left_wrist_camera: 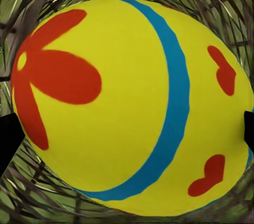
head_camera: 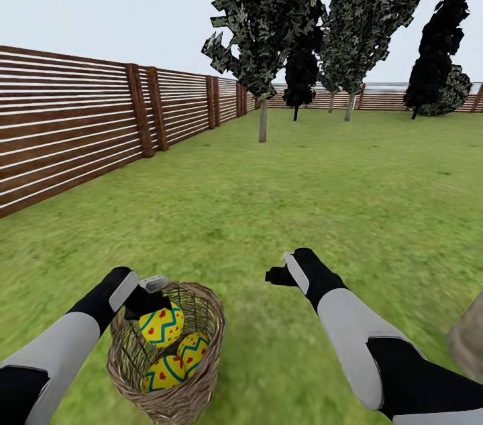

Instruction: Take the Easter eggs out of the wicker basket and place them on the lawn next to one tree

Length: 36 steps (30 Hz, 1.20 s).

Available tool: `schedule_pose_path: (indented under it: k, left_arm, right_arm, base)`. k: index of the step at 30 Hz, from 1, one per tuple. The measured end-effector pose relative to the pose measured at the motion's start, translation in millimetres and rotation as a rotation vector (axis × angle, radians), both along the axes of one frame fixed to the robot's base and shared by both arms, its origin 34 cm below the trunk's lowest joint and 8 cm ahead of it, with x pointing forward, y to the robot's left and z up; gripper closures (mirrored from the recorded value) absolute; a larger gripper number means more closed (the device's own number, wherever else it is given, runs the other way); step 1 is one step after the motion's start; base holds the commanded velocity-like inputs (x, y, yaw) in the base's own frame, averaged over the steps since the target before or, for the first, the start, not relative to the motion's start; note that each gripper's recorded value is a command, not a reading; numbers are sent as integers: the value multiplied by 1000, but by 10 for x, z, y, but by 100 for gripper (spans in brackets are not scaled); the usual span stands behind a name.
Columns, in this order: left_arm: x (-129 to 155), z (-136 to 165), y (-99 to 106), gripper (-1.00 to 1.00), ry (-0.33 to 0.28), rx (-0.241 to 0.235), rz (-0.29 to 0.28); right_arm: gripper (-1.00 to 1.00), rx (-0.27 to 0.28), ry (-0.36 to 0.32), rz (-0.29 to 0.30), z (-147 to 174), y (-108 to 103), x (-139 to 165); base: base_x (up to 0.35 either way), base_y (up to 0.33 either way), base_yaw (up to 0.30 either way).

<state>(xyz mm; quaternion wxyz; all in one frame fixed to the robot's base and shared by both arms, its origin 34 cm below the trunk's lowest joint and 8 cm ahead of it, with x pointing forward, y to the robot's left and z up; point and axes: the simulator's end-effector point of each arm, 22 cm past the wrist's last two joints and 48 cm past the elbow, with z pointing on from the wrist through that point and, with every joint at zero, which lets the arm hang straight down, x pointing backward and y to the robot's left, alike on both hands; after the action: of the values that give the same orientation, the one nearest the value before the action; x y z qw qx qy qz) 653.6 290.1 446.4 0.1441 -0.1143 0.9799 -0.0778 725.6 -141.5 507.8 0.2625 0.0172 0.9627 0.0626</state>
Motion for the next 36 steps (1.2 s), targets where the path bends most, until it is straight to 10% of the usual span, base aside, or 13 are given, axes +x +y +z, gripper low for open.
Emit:
schedule_pose_path:
  k: [36]
  left_arm:
    - [227,884,-30,100,-5,0,-20]
  right_arm:
    - [-100,2,3,1,784,16,182]
  base:
    - [-24,0,-29]
